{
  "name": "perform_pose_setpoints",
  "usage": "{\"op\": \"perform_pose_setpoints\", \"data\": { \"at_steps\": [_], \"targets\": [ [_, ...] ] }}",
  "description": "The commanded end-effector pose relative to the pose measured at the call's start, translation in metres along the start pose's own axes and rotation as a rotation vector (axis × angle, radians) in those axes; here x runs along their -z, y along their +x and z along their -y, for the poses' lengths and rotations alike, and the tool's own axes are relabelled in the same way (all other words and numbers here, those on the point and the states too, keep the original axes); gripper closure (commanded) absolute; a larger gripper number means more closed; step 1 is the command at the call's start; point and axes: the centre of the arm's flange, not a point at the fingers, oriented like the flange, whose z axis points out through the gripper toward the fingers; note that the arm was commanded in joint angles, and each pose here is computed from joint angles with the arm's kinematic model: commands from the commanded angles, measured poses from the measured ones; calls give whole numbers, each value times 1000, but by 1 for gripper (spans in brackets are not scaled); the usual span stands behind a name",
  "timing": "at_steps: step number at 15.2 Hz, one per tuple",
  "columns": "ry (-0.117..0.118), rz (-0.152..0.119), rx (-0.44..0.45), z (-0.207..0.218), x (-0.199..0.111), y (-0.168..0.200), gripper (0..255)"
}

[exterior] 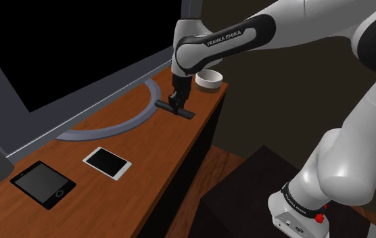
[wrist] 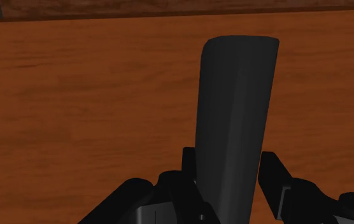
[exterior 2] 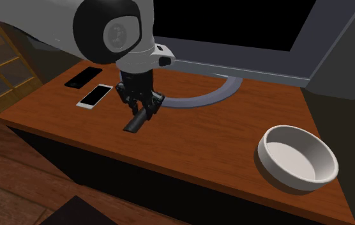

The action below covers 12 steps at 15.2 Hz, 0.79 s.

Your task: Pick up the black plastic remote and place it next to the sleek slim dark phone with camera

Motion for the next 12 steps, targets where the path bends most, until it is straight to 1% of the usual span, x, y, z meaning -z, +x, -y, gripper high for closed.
{"op": "perform_pose_setpoints", "data": {
  "at_steps": [1,12],
  "targets": [
    [0,0,-2,26,-2,1,255],
    [0,0,-2,171,-13,1,255]
  ]
}}
